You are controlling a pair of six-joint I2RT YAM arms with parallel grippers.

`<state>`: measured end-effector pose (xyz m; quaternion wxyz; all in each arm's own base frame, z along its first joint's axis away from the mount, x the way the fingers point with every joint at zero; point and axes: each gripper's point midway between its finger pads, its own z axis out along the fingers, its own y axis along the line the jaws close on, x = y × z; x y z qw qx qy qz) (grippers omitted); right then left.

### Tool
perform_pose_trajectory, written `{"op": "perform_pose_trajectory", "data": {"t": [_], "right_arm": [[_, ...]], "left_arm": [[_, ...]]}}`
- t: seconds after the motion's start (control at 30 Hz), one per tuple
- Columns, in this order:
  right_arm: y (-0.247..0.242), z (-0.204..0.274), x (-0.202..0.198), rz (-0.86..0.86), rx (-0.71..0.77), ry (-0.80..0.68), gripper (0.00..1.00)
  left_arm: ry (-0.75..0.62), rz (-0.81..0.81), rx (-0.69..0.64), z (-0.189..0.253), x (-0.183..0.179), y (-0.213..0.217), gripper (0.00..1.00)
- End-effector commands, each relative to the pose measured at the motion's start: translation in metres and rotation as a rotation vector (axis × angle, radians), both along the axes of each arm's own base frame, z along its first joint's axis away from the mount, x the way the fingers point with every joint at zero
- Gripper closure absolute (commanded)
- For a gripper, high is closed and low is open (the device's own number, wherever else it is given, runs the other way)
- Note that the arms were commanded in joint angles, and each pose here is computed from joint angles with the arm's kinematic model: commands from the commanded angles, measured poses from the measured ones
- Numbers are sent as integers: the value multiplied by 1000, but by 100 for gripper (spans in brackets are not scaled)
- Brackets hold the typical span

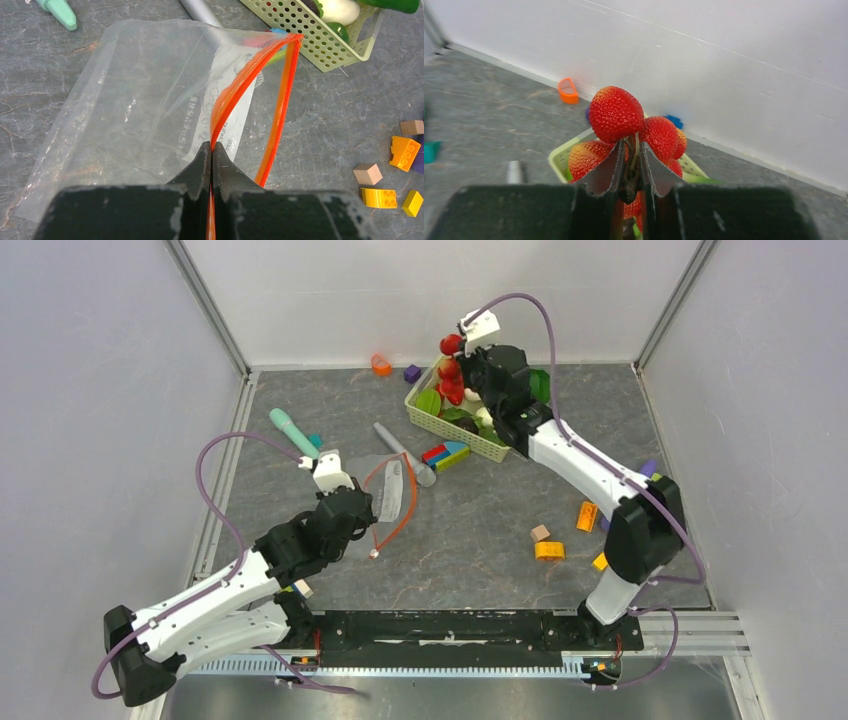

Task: Place the food in the zip-top bag and seal the zipper
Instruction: Pick up the fake fruit from the bin, then place the fake fruit in the zipper food storage bag.

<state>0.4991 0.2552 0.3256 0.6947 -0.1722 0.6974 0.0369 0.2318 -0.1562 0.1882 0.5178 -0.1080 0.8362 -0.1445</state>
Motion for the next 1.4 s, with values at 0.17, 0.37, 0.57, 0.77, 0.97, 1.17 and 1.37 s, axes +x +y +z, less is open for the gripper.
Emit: {"op": "perform_pose_trajectory", "data": {"t": [0.17,0.37,0.57,0.77,0.97,1.17,1.37], "right_arm": [[15,30,-116,274,238,-102,100],[23,16,-204,417,331,-136,100],[32,-1,-262,590,456,-144,100],[55,9,-301,782,545,-149,100],[62,24,-320,880,632,-187,100],[60,23,-324,898,721,-205,100],[59,11,-310,821,729,-194,100]], "left_arm": [[-51,30,-39,13,4,3,98],[-50,18,-46,14,3,1,98],[-50,-8,-59,16,1,-3,98],[-53,-42,-88,17,-2,-9,98],[-56,-62,-103,18,-3,-13,98],[-59,-102,-150,24,-8,-18,98],[-92,-177,-230,34,-16,-29,98]]}}
